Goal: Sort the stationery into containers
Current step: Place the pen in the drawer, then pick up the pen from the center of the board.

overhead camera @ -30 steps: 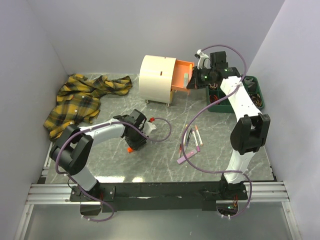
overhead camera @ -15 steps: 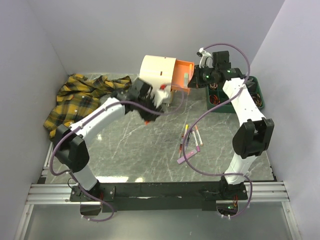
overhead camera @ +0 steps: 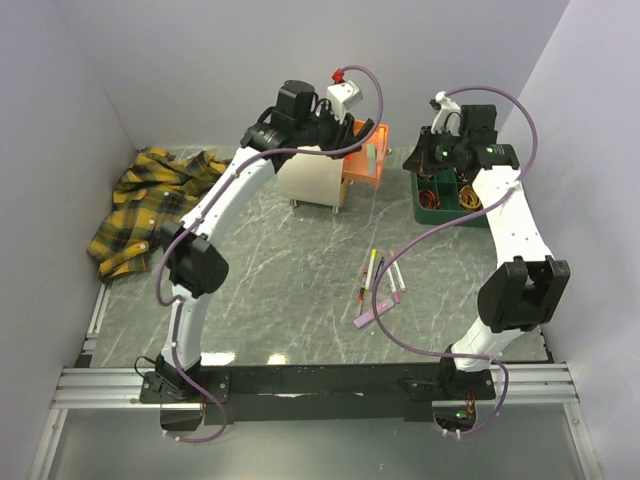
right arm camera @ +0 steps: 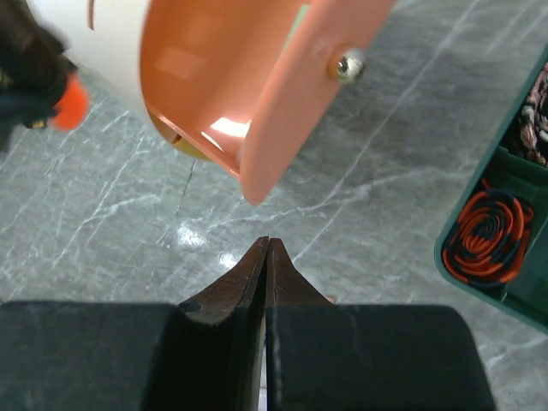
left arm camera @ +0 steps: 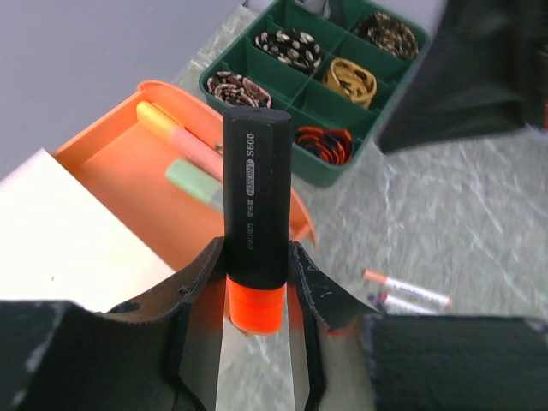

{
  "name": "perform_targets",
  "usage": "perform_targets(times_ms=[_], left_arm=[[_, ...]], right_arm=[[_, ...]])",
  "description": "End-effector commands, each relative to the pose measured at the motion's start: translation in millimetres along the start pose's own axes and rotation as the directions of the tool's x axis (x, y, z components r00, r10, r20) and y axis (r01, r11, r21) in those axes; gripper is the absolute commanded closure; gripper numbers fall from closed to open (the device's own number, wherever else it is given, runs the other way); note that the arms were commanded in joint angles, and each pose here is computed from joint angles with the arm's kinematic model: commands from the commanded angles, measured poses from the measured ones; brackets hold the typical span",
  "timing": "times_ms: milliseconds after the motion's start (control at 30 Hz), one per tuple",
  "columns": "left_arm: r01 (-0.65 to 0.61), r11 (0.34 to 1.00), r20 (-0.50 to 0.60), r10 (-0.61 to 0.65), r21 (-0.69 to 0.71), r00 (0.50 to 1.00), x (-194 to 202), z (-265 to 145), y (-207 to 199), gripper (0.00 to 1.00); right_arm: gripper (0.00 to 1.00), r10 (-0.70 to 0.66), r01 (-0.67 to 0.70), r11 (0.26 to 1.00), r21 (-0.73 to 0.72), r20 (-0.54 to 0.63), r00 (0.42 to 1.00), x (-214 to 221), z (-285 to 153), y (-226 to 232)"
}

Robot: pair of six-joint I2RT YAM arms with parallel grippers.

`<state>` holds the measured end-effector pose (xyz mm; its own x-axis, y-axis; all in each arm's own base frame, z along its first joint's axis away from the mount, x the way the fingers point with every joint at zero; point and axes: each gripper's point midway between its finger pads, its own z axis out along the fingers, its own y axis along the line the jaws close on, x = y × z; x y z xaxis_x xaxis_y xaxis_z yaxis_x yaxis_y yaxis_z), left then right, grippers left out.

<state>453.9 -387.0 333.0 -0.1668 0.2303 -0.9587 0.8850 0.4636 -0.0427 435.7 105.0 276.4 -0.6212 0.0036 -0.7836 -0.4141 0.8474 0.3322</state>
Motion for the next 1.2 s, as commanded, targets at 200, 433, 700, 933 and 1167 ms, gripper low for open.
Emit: perform_targets(times_ms=[200, 433, 700, 933, 1167], left_arm=[[0.098, 0.995, 0.214, -0.097, 0.008, 0.972, -41, 30, 20, 0.92], [0.137, 0.989, 0.231, -0.122, -0.049, 0.965, -38, 37, 33, 0.48], [0.095, 0.986, 0.324, -0.046, -0.138, 0.945, -73, 21, 46, 0.36], [0.002, 0.973, 0.401, 0.093, -0.230, 0.911, -136, -48, 34, 0.20], [0.145, 0.863, 0.354, 0.042, -0.483, 0.934, -93, -134, 68, 0.08]], right_arm=[[0.94, 0.056, -0.058, 0.998, 0.024, 0.072, 0.996, -6, -28, -12], [0.93, 0.084, -0.087, 0.996, 0.032, 0.070, 0.994, -2, -31, -20], [0.92, 0.073, -0.074, 0.997, 0.011, 0.066, 0.995, -3, -31, -17], [0.68, 0.202, -0.201, 0.979, 0.032, -0.027, 0.979, 43, -31, -11], [0.54, 0.481, -0.457, 0.876, 0.154, -0.191, 0.856, 145, -24, 23]])
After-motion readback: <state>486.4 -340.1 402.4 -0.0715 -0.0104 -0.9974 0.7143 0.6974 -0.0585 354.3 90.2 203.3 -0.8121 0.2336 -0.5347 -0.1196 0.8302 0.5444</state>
